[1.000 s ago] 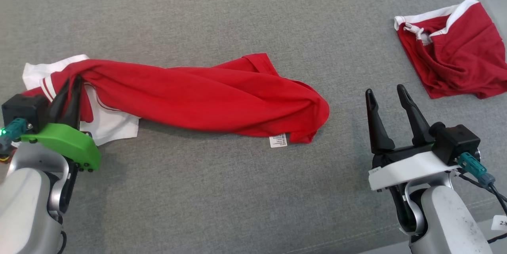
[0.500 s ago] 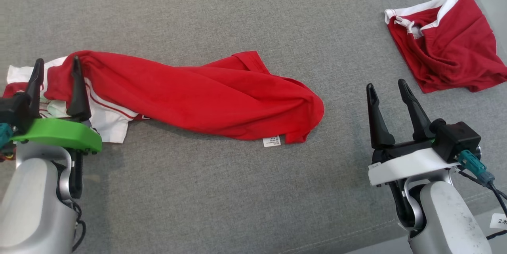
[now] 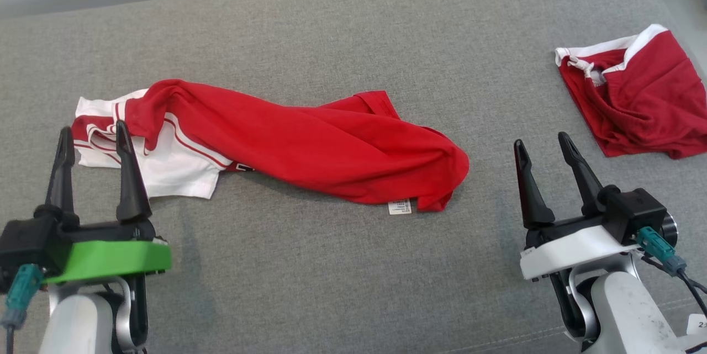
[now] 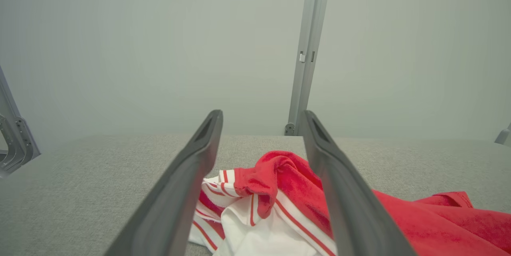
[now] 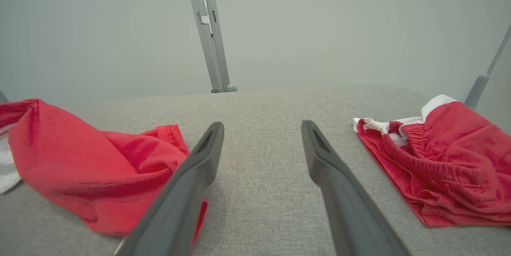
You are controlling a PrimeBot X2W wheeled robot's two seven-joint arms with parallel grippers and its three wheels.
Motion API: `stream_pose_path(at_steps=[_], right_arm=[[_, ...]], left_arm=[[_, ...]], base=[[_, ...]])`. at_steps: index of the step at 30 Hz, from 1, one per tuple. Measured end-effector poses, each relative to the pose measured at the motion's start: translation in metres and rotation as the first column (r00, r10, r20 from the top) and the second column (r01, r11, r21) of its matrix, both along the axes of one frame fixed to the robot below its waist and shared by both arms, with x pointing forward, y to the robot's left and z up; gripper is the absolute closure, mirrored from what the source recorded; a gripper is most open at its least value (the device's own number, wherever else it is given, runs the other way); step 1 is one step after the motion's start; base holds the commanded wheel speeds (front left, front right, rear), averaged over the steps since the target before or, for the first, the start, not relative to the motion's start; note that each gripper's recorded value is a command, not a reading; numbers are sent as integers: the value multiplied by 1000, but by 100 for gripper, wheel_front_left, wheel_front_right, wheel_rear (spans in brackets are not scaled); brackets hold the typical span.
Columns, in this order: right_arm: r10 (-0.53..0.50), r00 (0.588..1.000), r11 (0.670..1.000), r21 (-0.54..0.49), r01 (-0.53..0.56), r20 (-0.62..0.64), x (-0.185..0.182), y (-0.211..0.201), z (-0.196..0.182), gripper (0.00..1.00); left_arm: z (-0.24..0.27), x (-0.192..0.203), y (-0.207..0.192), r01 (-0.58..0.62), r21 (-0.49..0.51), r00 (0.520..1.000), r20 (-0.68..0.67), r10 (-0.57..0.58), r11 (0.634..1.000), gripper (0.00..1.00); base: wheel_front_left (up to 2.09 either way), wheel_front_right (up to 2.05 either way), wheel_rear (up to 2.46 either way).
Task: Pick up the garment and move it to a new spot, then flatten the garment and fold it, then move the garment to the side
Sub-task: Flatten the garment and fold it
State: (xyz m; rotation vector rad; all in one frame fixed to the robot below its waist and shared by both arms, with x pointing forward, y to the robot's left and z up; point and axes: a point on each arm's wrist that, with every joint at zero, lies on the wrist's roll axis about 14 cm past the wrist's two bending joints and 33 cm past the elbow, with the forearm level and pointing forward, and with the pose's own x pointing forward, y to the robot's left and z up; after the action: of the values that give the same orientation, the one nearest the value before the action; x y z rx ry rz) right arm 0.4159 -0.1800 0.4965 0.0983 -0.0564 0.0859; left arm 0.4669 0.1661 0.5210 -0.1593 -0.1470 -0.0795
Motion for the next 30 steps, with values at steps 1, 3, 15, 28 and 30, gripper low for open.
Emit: stream_pose_path(at_steps=[1,3,15,28,30], right_arm=[[4,1000,1000,-2,-4,1,-2,1,1,0],[10,1000,1000,-3,-10,-1,-5,2,2,0],[50,999,999,-4,-50,-8,-16,14,10,0],[225,944,973,101,-206,-241,-31,71,-47,0],[235,939,970,121,-211,-252,-22,76,-53,0]], left_arm=[[2,-7,0,-4,9,1000,4,4,1000,0],[1,-20,2,-11,28,1000,-2,11,1000,0],[3,-57,9,-29,79,1000,-8,29,996,0],[4,-57,8,-31,80,1000,-4,31,996,0],[4,-55,8,-34,80,999,-2,34,996,0]], base=[[0,0,0],[0,0,0],[0,0,0],[0,0,0],[0,0,0]])
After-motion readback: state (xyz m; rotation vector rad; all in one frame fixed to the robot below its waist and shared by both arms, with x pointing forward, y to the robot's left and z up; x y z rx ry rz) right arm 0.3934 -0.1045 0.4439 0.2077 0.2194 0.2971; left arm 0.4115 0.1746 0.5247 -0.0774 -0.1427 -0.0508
